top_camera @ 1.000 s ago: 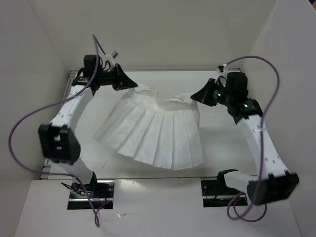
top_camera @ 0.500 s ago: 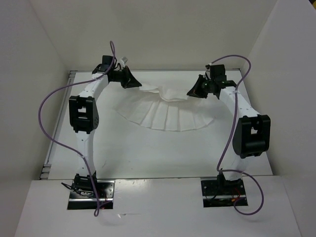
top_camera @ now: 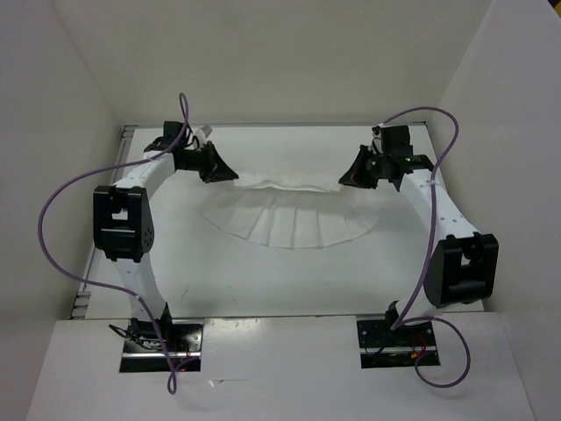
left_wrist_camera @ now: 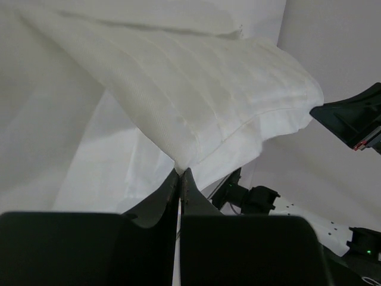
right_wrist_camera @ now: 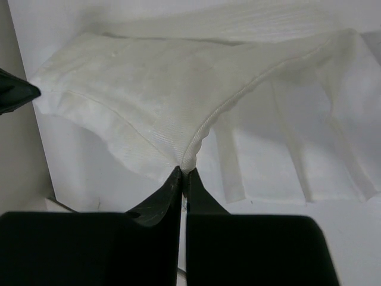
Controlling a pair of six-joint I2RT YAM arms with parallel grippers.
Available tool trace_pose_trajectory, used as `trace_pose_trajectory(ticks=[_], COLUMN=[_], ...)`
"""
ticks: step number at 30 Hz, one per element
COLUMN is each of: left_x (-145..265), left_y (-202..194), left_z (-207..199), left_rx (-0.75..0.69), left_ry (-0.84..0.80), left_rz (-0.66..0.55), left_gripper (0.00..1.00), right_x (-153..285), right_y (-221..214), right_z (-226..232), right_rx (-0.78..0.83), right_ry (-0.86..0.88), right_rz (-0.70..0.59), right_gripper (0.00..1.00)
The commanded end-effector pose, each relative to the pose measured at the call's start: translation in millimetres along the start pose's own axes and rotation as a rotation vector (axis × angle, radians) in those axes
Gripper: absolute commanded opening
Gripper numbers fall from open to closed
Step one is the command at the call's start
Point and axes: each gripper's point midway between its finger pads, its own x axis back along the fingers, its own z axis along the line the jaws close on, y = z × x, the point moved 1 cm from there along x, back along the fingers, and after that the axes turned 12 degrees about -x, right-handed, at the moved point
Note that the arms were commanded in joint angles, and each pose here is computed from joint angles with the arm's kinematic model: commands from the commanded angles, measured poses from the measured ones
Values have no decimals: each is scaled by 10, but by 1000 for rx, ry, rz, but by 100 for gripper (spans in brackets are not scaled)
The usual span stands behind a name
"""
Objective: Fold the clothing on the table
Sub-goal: Fold the skirt
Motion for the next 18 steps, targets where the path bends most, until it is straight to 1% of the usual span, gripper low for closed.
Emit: trace_pose_trajectory(ticks=[1,4,8,9,10,12,13,15,18], left_x=[247,286,279,324,341,380,371,363,317], left_y=[26,-82,-398,-419,-483,-621,-665,-622,-452], left_z=[-111,-56,165,129,153,175,203,210,129], left_rx=[-122,-122,-83,-92,-88,-83,-73,-76,-73], left_ry=[31,70,135,142,155,169,172,177,136], left_rz=[-68,-53,17,7,20,33,43,25,11], left_gripper=[0,0,0,0,0,0,0,0,0], right_x=[175,188,226,228,209,207,206,167,97], right_y=[-172,-359,-591,-668,-771,-907,-908,-884,-659], right_z=[-187,-354,-654,-706,-763,-834,-831,-796,-622], right_rx=[3,-15,-19,-12,-16,-2,-11,-2,-6], right_ry=[-77,-146,-278,-310,-331,-382,-384,-375,-339], right_rz=[43,130,204,221,256,282,280,261,194], right_gripper=[0,0,0,0,0,0,0,0,0])
